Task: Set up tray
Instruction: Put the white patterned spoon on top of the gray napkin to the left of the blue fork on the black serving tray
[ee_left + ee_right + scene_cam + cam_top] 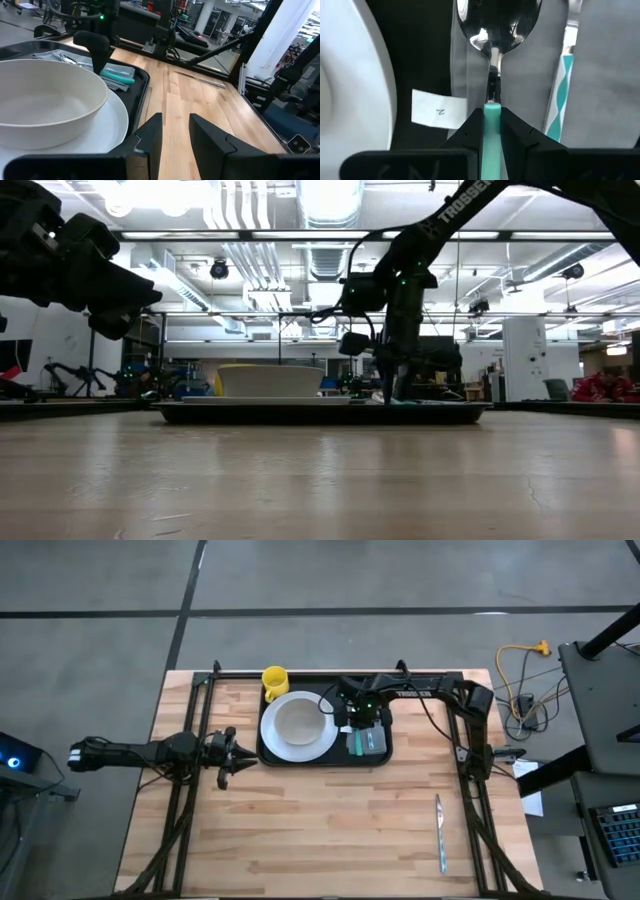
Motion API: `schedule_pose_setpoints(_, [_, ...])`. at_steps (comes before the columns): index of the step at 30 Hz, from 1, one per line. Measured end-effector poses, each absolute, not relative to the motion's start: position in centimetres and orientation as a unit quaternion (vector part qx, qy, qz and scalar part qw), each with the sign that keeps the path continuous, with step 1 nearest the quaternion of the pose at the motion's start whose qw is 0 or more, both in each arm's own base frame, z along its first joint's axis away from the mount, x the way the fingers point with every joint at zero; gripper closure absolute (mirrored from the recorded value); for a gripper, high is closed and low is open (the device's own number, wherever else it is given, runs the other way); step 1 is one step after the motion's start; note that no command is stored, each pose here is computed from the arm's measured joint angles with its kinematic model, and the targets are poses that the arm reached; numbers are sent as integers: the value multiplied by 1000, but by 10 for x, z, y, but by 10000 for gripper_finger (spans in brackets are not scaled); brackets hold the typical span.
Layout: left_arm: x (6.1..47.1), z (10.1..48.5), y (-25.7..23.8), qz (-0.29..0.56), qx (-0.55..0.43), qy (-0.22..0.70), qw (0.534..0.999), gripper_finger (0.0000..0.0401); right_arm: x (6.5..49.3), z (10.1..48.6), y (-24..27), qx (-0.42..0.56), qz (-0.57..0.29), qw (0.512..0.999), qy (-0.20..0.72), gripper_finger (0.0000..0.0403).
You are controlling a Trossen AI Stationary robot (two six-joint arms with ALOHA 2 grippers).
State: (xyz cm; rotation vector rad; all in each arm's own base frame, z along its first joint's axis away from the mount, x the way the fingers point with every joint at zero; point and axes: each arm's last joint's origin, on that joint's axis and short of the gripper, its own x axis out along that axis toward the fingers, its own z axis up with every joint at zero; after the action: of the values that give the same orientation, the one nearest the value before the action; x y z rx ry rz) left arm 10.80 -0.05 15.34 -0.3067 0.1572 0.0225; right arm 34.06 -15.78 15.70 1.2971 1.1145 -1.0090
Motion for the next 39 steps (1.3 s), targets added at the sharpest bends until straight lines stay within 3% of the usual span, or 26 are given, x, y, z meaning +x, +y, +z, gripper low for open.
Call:
schedule_pose_setpoints(19, [108,153,0,12,-153,78,985,319,336,162,-173,518,-441,576,454,369])
schedule_pose_setpoints(39, [108,153,0,12,-153,78,985,319,336,161,-172,520,-440,571,457,369])
